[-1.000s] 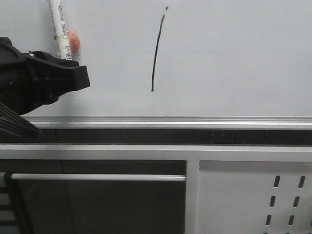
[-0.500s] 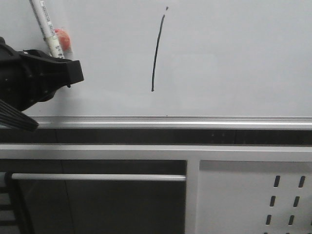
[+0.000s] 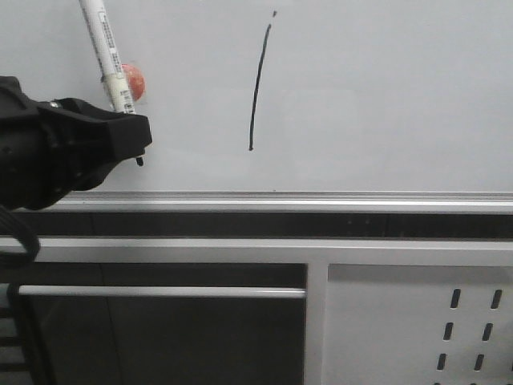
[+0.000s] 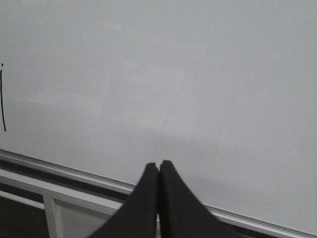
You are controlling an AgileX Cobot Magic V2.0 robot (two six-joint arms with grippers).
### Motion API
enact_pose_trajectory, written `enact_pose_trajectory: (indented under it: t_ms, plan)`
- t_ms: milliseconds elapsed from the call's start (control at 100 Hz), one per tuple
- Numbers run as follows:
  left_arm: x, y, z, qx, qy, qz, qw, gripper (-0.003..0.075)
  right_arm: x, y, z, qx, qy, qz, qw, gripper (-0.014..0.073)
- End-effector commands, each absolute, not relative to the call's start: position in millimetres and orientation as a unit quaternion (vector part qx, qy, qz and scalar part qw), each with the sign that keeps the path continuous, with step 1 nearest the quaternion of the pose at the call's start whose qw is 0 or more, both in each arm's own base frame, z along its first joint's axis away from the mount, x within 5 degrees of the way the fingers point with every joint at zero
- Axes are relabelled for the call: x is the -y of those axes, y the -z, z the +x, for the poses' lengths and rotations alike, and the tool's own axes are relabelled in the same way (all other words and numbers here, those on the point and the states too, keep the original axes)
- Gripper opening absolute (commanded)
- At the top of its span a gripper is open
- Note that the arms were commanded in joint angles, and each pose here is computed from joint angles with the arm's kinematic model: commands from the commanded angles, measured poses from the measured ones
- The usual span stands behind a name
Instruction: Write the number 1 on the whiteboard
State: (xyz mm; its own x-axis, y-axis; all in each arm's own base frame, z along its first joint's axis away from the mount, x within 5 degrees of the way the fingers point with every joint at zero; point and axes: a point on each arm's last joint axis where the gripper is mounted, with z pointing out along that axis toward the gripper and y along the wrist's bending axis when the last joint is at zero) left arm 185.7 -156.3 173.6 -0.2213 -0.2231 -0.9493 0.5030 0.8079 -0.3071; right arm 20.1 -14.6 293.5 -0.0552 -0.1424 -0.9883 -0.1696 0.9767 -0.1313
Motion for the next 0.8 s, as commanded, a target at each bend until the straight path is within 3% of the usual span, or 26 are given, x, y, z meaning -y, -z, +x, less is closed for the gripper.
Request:
enact_pose_trajectory:
  t_ms: [0,210,560,790]
  plan:
    - [156.1,-188.8,182.3,-0.676,0.337,0.087,0.65,-0.0018,15.8,-306.9,14.9,-0.688,-0.008,-0.11,0.718,-0.005]
    - [154.8,-187.4,180.9,-0.673,0.388,0.11,0.62,-0.0018,15.8,-306.9,14.9,-0.688,-0.008,-0.11,0.718,-0.005]
    - [144.1,-192.1,194.3,-0.646,0.396,0.211,0.617,-0.0018,15.8,-306.9,14.9,-0.688,-0.008,-0.11,0.718,-0.005]
    - [135.5,-197.1,208.5,-0.644,0.387,0.22,0.622,-0.0018,15.8,-306.9,14.9,-0.688,-0.008,-0.11,0.718,-0.005]
